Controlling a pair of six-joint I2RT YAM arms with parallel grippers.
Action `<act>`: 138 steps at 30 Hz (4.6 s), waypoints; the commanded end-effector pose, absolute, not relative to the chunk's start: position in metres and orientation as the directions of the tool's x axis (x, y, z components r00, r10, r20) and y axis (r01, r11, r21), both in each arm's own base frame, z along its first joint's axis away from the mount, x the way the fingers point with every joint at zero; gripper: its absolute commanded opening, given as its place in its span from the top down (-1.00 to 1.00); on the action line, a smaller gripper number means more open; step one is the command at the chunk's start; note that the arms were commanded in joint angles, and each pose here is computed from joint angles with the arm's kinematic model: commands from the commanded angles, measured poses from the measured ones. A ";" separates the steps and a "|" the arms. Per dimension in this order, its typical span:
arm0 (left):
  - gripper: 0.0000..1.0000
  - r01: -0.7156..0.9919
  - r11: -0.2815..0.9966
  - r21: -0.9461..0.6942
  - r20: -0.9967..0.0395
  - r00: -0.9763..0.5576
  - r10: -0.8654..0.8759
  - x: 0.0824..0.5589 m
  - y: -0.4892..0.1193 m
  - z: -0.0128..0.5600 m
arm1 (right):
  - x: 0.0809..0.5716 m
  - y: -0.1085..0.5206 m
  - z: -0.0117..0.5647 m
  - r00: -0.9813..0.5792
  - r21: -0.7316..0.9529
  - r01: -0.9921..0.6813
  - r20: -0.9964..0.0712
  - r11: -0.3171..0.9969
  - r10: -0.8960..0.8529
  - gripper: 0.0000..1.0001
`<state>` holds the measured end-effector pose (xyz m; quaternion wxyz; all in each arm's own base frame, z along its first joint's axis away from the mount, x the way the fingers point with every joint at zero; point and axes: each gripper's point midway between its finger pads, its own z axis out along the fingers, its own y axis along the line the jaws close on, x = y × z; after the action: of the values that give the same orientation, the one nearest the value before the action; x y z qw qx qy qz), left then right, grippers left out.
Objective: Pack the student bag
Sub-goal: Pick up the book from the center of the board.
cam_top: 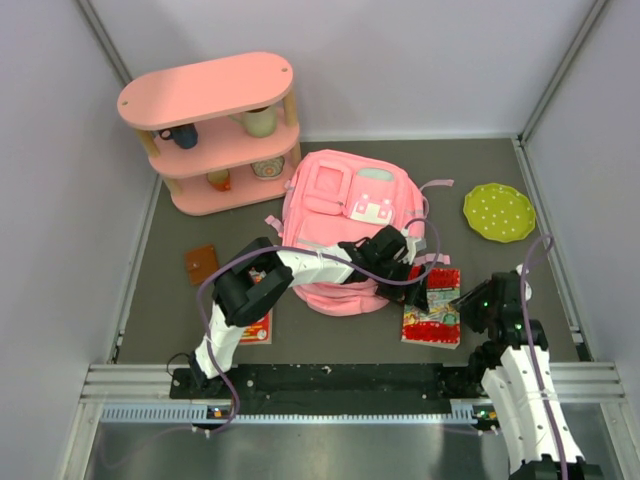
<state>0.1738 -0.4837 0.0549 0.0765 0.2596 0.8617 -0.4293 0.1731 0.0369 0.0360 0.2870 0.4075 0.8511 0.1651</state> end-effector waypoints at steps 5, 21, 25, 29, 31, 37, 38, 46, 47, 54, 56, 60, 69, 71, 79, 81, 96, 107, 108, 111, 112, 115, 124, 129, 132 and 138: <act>-0.82 0.583 0.381 -0.718 -0.461 -0.808 0.367 0.177 -0.511 0.083 | 0.185 0.077 0.081 -0.565 0.704 0.418 -0.294 0.574 0.771 0.45; -0.79 0.594 0.360 -0.720 -0.476 -0.799 0.367 0.178 -0.515 0.090 | 0.184 0.086 0.082 -0.608 0.725 0.363 -0.292 0.586 0.738 0.65; -0.78 0.597 0.359 -0.718 -0.481 -0.797 0.364 0.179 -0.515 0.092 | 0.185 0.085 0.082 -0.611 0.719 0.365 -0.294 0.592 0.735 1.00; -0.78 0.604 0.354 -0.714 -0.494 -0.793 0.358 0.180 -0.514 0.100 | 0.186 0.076 0.083 -0.591 0.685 0.394 -0.322 0.613 0.739 1.00; -0.80 0.619 0.336 -0.710 -0.517 -0.782 0.348 0.179 -0.512 0.115 | 0.189 0.069 0.097 -0.562 0.671 0.391 -0.368 0.630 0.740 1.00; -0.91 0.700 0.336 -0.630 -0.639 -0.713 0.288 0.189 -0.498 0.178 | 0.197 0.042 0.145 -0.438 0.636 0.404 -0.496 0.657 0.750 1.00; -0.92 0.707 0.367 -0.605 -0.659 -0.703 0.268 0.196 -0.493 0.183 | 0.198 0.042 0.152 -0.428 0.644 0.395 -0.502 0.655 0.751 1.00; -0.97 0.725 0.493 -0.480 -0.795 -0.598 0.106 0.244 -0.437 0.242 | 0.200 0.057 0.223 -0.372 0.720 0.178 -0.582 0.670 0.723 1.00; -0.97 0.712 0.483 -0.510 -0.785 -0.615 0.076 0.247 -0.434 0.246 | 0.200 0.060 0.228 -0.373 0.732 0.153 -0.580 0.664 0.725 1.00; -0.97 0.684 0.300 -0.665 -0.731 -0.679 -0.074 0.269 -0.405 0.277 | 0.206 0.101 0.277 -0.390 0.840 -0.158 -0.537 0.520 0.748 1.00; -0.97 0.690 0.241 -0.682 -0.723 -0.686 -0.082 0.263 -0.405 0.282 | 0.207 0.111 0.286 -0.408 0.854 -0.228 -0.520 0.468 0.750 1.00; -0.97 0.699 0.159 -0.697 -0.716 -0.690 -0.105 0.255 -0.408 0.295 | 0.210 0.119 0.288 -0.444 0.863 -0.267 -0.506 0.430 0.740 1.00; -0.97 0.702 0.042 -0.711 -0.701 -0.705 -0.108 0.244 -0.413 0.304 | 0.209 0.137 0.289 -0.523 0.872 -0.373 -0.479 0.317 0.705 1.00; -0.96 0.703 0.035 -0.710 -0.702 -0.703 -0.110 0.243 -0.413 0.305 | 0.208 0.141 0.288 -0.543 0.870 -0.393 -0.480 0.297 0.689 1.00; 0.01 0.720 0.042 -0.692 -0.720 -0.685 -0.112 0.247 -0.414 0.311 | 0.214 0.149 0.264 -0.623 0.859 -0.391 -0.511 0.330 0.593 1.00; 0.58 0.709 0.065 -0.702 -0.712 -0.695 -0.100 0.250 -0.414 0.306 | 0.217 0.149 0.265 -0.617 0.853 -0.401 -0.522 0.336 0.589 1.00; 1.00 0.519 0.513 -0.684 -0.721 -0.590 -0.364 0.319 -0.301 0.296 | 0.222 0.129 0.223 -0.593 0.860 -0.191 -0.485 0.473 0.642 -0.76; 1.00 0.553 0.351 -0.756 -0.644 -0.531 -0.551 0.316 -0.291 0.354 | 0.212 0.195 0.241 -0.699 0.919 -0.293 -0.393 0.262 0.597 -0.77; 1.00 0.555 0.332 -0.763 -0.634 -0.541 -0.552 0.314 -0.293 0.355 | 0.208 0.205 0.243 -0.721 0.925 -0.296 -0.379 0.237 0.580 -0.76; 1.00 0.550 0.248 -0.798 -0.579 -0.584 -0.569 0.310 -0.299 0.355 | 0.217 0.216 0.249 -0.713 0.925 -0.313 -0.378 0.214 0.591 -0.77; 1.00 0.551 0.234 -0.801 -0.572 -0.592 -0.568 0.309 -0.301 0.354 | 0.219 0.222 0.246 -0.723 0.930 -0.299 -0.367 0.214 0.585 -0.77; 1.00 0.561 0.179 -0.808 -0.548 -0.604 -0.579 0.305 -0.302 0.358 | 0.226 0.226 0.247 -0.721 0.941 -0.280 -0.335 0.188 0.606 -0.78; 1.00 0.579 0.095 -0.810 -0.515 -0.625 -0.587 0.297 -0.304 0.364 | 0.238 0.232 0.253 -0.711 0.949 -0.301 -0.289 0.095 0.641 -0.78; 1.00 0.569 0.064 -0.820 -0.495 -0.648 -0.579 0.297 -0.308 0.361 | 0.239 0.235 0.257 -0.712 0.948 -0.315 -0.268 0.047 0.649 -0.76; 1.00 0.564 0.057 -0.824 -0.489 -0.655 -0.576 0.297 -0.309 0.359 | 0.238 0.237 0.266 -0.712 0.940 -0.340 -0.267 0.013 0.649 -0.65; 1.00 0.557 0.065 -0.828 -0.490 -0.662 -0.568 0.297 -0.310 0.353 | 0.237 0.237 0.274 -0.708 0.930 -0.367 -0.276 -0.006 0.650 0.38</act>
<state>0.3069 -0.3124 0.3207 0.3864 -0.0278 0.6509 -0.6528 0.2429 0.2358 0.2488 0.3388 0.1455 0.6387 0.6754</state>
